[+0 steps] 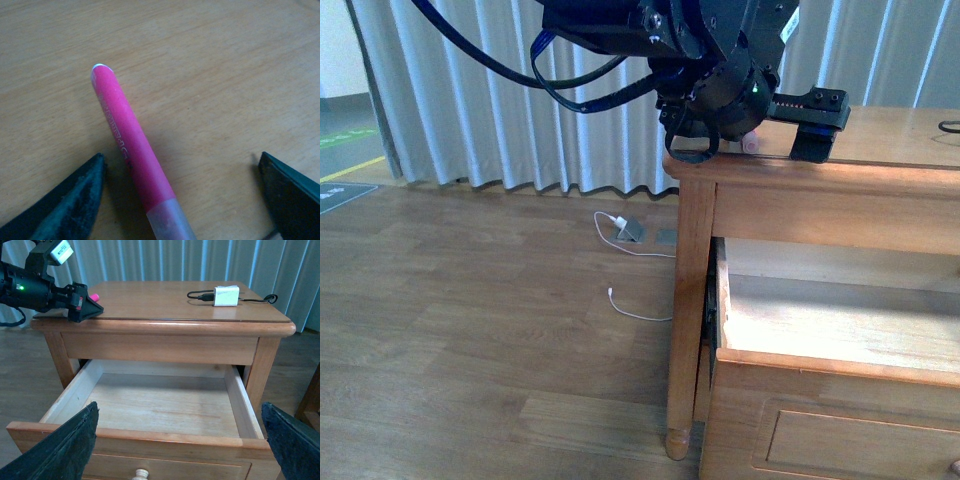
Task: Place pink marker in drawer with both arms
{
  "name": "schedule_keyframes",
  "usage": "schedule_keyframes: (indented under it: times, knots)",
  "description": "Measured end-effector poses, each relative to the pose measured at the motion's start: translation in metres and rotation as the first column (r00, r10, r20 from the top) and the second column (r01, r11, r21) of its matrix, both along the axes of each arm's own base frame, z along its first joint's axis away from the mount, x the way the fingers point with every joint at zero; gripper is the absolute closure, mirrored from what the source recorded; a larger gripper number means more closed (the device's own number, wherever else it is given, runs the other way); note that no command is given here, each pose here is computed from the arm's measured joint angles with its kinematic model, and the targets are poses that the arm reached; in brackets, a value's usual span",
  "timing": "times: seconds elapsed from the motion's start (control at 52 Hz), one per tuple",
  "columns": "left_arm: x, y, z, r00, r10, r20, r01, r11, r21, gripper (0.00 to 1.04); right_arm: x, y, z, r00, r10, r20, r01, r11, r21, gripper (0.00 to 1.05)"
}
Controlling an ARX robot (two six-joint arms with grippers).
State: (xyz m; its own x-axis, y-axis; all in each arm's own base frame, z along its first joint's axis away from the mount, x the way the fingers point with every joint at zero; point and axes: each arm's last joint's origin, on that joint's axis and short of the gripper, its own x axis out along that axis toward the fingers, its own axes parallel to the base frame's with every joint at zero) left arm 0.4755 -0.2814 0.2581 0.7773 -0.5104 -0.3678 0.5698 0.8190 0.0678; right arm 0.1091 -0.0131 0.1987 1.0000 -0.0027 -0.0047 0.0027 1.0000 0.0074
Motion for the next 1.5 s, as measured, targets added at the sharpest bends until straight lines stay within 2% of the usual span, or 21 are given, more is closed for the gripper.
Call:
schedule_keyframes:
  times: [0.077, 0.231, 0.48, 0.653, 0.672, 0.922, 1.191, 1.364, 1.499]
  knots:
    - [0.000, 0.001, 0.001, 1.000, -0.002, -0.009, 0.002, 1.000, 0.017, 0.23, 0.000, 0.000, 0.000, 1.000, 0.000, 0.000, 0.000, 1.000, 0.000, 0.08]
    - [-0.001, 0.005, 0.004, 1.000, 0.008, -0.016, -0.007, 0.999, 0.040, 0.52, 0.000, 0.000, 0.000, 1.000, 0.000, 0.000, 0.000, 1.000, 0.000, 0.08]
    - [-0.001, 0.017, 0.005, 1.000, 0.024, -0.011, -0.023, 0.998, 0.062, 0.89, 0.000, 0.000, 0.000, 1.000, 0.000, 0.000, 0.000, 1.000, 0.000, 0.08]
    - [-0.004, 0.025, 0.007, 1.000, 0.027, -0.007, -0.027, 0.997, 0.074, 0.90, 0.000, 0.000, 0.000, 1.000, 0.000, 0.000, 0.000, 1.000, 0.000, 0.08]
    - [-0.028, 0.054, 0.011, 0.998, -0.062, -0.003, 0.062, 0.996, 0.059, 0.91, 0.000, 0.000, 0.000, 1.000, 0.000, 0.000, 0.000, 1.000, 0.000, 0.08]
    - [-0.082, 0.099, 0.035, 0.978, -0.205, 0.032, 0.203, 0.978, 0.055, 0.91, 0.000, 0.000, 0.000, 1.000, 0.000, 0.000, 0.000, 1.000, 0.000, 0.08]
    - [-0.101, 0.104, -0.004, 0.944, -0.329, -0.008, 0.328, 0.939, 0.103, 0.91, 0.000, 0.000, 0.000, 1.000, 0.000, 0.000, 0.000, 1.000, 0.000, 0.08]
    - [-0.096, 0.088, -0.021, 0.939, -0.344, -0.005, 0.342, 0.930, 0.137, 0.91, 0.000, 0.000, 0.000, 1.000, 0.000, 0.000, 0.000, 1.000, 0.000, 0.08]
    - [-0.083, 0.068, -0.048, 0.935, -0.351, -0.047, 0.354, 0.923, 0.148, 0.91, 0.000, 0.000, 0.000, 1.000, 0.000, 0.000, 0.000, 1.000, 0.000, 0.08]
